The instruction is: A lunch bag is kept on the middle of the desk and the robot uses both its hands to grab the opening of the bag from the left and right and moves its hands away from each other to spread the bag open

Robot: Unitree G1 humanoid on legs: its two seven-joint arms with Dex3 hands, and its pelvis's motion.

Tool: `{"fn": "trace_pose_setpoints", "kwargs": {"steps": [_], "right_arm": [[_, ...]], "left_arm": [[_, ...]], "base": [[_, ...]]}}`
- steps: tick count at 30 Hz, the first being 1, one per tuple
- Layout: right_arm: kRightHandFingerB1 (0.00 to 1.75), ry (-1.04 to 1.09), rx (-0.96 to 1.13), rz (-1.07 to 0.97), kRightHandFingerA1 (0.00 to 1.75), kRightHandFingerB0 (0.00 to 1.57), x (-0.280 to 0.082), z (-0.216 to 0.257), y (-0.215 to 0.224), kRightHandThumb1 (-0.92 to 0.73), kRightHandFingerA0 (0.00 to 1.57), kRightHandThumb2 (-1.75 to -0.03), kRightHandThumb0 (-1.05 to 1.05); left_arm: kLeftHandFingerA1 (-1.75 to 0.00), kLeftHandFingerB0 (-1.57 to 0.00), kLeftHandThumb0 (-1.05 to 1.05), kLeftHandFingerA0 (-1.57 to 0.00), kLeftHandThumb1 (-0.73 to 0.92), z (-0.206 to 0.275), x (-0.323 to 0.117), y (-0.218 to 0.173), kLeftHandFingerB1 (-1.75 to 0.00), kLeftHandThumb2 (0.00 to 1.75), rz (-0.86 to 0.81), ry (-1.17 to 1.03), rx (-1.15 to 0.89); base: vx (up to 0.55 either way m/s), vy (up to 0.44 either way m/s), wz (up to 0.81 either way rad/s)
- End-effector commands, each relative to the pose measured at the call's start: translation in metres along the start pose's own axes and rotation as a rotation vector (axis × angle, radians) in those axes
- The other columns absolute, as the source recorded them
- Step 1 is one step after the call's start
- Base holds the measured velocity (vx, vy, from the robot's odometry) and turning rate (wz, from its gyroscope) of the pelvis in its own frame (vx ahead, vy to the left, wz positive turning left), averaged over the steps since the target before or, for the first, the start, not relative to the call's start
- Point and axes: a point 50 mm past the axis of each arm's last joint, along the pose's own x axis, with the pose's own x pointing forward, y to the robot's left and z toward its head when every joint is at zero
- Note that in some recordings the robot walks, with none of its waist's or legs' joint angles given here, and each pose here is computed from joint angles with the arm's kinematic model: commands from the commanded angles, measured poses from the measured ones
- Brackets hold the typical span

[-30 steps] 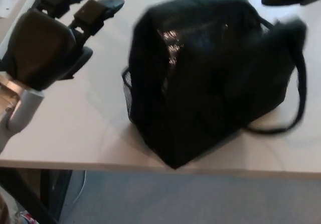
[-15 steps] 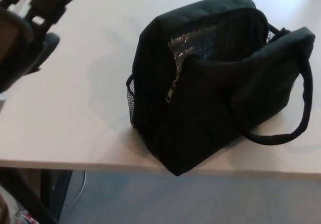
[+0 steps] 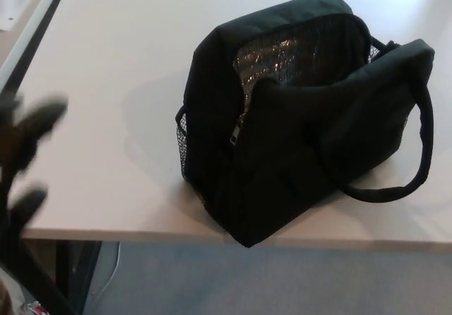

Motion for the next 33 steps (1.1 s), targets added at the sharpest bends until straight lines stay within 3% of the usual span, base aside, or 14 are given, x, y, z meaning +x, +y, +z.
{"fn": "trace_pose_setpoints", "kwargs": {"steps": [1, 5, 6, 10, 11, 13, 19, 24, 33], "right_arm": [[0.34, 0.203, 0.69, 0.15, 0.35, 0.46, -0.188, 0.109, 0.061, -0.64, 0.49, -0.59, -0.47], [0.35, 0.219, 0.826, 0.205, 0.35, 0.47, -0.19, 0.135, 0.082, -0.6, 0.47, -0.59, -0.48], [0.48, 0.217, 0.858, 0.245, 0.52, 0.31, -0.191, 0.142, 0.088, -0.46, 0.39, -0.88, -0.56], [0.48, 0.188, 0.869, 0.427, 0.52, 0.33, -0.189, 0.16, 0.105, -0.53, 0.41, -0.93, -0.62], [0.35, 0.19, 0.87, 0.447, 0.36, 0.49, -0.189, 0.162, 0.107, -0.66, 0.49, -0.61, -0.55], [0.38, 0.204, 0.892, 0.487, 0.36, 0.56, -0.185, 0.167, 0.115, -0.64, 0.52, -0.6, -0.52], [0.35, 0.316, 0.969, 0.583, 0.36, 0.48, -0.169, 0.181, 0.14, -0.61, 0.5, -0.59, -0.54], [0.33, 0.361, 0.953, 0.62, 0.39, 0.41, -0.168, 0.178, 0.146, -0.65, 0.36, -0.6, -0.6], [0.33, 0.358, 0.957, 0.616, 0.37, 0.39, -0.167, 0.175, 0.146, -0.65, 0.43, -0.59, -0.59]], "left_arm": [[-0.52, -0.08, -0.03, -0.22, 0.49, 0.053, -0.166, 0.028, -0.46, 0.92, -0.097, 0.647, -0.68], [-0.52, -0.09, -0.08, -0.23, 0.49, 0.064, -0.172, 0.015, -0.46, 0.93, -0.205, 0.667, -0.736], [-0.53, -0.1, -0.08, -0.24, 0.49, 0.068, -0.171, 0.01, -0.46, 0.93, -0.254, 0.645, -0.744], [-0.52, -0.1, -0.09, -0.22, 0.5, 0.081, -0.168, -0.013, -0.47, 0.93, -0.418, 0.589, -0.825], [-0.52, -0.11, -0.1, -0.23, 0.5, 0.081, -0.168, -0.016, -0.47, 0.93, -0.434, 0.589, -0.824], [-0.52, -0.11, -0.1, -0.22, 0.5, 0.084, -0.168, -0.023, -0.47, 0.94, -0.487, 0.569, -0.818], [-0.53, -0.09, -0.07, -0.21, 0.51, 0.083, -0.166, -0.04, -0.47, 0.95, -0.552, 0.496, -0.803], [-0.54, -0.1, -0.04, -0.21, 0.51, 0.067, -0.17, -0.05, -0.47, 0.96, -0.581, 0.53, -0.772], [-0.53, -0.09, -0.06, -0.2, 0.51, 0.061, -0.171, -0.05, -0.47, 0.96, -0.583, 0.537, -0.793]], "base": [[0.0, 0.0, 0.0], [0.0, 0.0, 0.0], [0.0, 0.0, 0.0], [0.0, 0.0, 0.0], [0.0, 0.0, 0.0], [0.0, 0.0, 0.0], [0.0, 0.0, 0.0], [0.0, 0.0, 0.0], [0.0, 0.0, 0.0]]}}
